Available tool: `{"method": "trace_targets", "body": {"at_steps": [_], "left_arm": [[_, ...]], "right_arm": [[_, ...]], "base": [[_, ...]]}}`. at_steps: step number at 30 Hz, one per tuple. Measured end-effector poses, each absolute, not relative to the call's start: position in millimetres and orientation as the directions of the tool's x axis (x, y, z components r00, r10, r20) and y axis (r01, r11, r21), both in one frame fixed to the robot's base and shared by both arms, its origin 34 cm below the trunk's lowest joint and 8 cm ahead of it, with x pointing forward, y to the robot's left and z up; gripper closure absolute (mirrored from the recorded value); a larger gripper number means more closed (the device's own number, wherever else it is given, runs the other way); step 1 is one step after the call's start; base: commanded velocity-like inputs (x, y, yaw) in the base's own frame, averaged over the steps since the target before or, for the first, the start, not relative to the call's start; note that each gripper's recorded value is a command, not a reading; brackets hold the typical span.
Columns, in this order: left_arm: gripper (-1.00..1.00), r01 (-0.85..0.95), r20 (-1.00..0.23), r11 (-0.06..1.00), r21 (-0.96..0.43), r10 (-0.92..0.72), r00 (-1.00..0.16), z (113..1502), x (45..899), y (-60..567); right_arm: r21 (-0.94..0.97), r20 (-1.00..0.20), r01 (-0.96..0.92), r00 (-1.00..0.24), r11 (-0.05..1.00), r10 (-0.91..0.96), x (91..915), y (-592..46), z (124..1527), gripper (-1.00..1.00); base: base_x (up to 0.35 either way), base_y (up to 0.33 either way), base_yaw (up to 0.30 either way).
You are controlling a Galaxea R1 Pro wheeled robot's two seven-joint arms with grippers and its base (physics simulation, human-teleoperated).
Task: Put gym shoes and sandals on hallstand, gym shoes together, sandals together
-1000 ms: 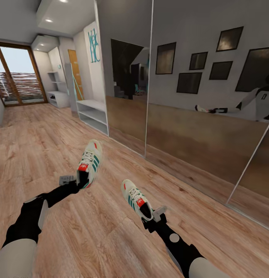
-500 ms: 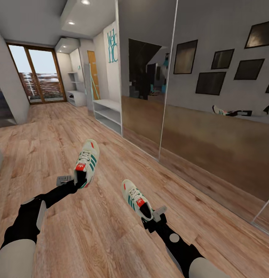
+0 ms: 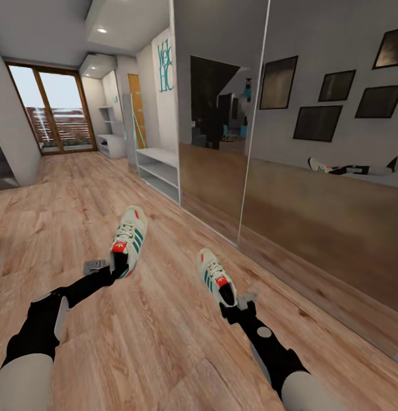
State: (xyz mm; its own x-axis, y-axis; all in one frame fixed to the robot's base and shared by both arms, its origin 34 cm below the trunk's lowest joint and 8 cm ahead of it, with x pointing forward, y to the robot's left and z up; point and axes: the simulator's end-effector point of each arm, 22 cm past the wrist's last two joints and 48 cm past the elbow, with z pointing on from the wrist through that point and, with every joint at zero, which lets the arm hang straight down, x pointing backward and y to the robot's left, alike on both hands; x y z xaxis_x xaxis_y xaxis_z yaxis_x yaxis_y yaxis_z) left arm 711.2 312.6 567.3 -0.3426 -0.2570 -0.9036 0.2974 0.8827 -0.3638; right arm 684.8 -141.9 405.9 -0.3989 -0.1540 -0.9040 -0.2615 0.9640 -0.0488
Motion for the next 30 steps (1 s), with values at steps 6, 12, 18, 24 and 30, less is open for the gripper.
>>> {"method": "trace_targets", "body": {"at_steps": [6, 12, 18, 24, 30], "left_arm": [[1.0, 0.299, -0.903, 0.882, -0.365, -0.258, -0.343, 567.4, 711.2, 311.8], [1.0, 0.299, -0.903, 0.881, -0.367, -0.259, -0.344, 567.2, 711.2, 311.1], [1.0, 0.299, -0.901, 0.879, -0.371, -0.262, -0.346, 565.6, 711.3, 309.4], [1.0, 0.299, -0.9, 0.879, -0.372, -0.263, -0.347, 565.0, 711.3, 309.2], [1.0, 0.299, -0.9, 0.879, -0.372, -0.263, -0.348, 564.8, 711.3, 309.2]], "right_arm": [[-0.033, -0.908, -0.2, -0.403, 0.979, -0.113, 699.3, -161.3, 424.8, 1.0], [-0.041, -0.927, -0.186, -0.359, 0.982, -0.107, 711.2, -166.3, 448.0, 1.0], [-0.04, -0.928, -0.183, -0.358, 0.982, -0.105, 712.0, -167.0, 448.6, 1.0], [-0.039, -0.928, -0.182, -0.359, 0.983, -0.103, 712.0, -167.2, 448.3, 1.0], [-0.038, -0.928, -0.181, -0.358, 0.983, -0.102, 712.1, -167.5, 448.4, 1.0]], "base": [[0.346, 0.0, 0.0], [0.346, 0.0, 0.078], [0.346, 0.0, 0.263], [0.346, 0.0, 0.295], [0.346, 0.0, 0.298]]}}
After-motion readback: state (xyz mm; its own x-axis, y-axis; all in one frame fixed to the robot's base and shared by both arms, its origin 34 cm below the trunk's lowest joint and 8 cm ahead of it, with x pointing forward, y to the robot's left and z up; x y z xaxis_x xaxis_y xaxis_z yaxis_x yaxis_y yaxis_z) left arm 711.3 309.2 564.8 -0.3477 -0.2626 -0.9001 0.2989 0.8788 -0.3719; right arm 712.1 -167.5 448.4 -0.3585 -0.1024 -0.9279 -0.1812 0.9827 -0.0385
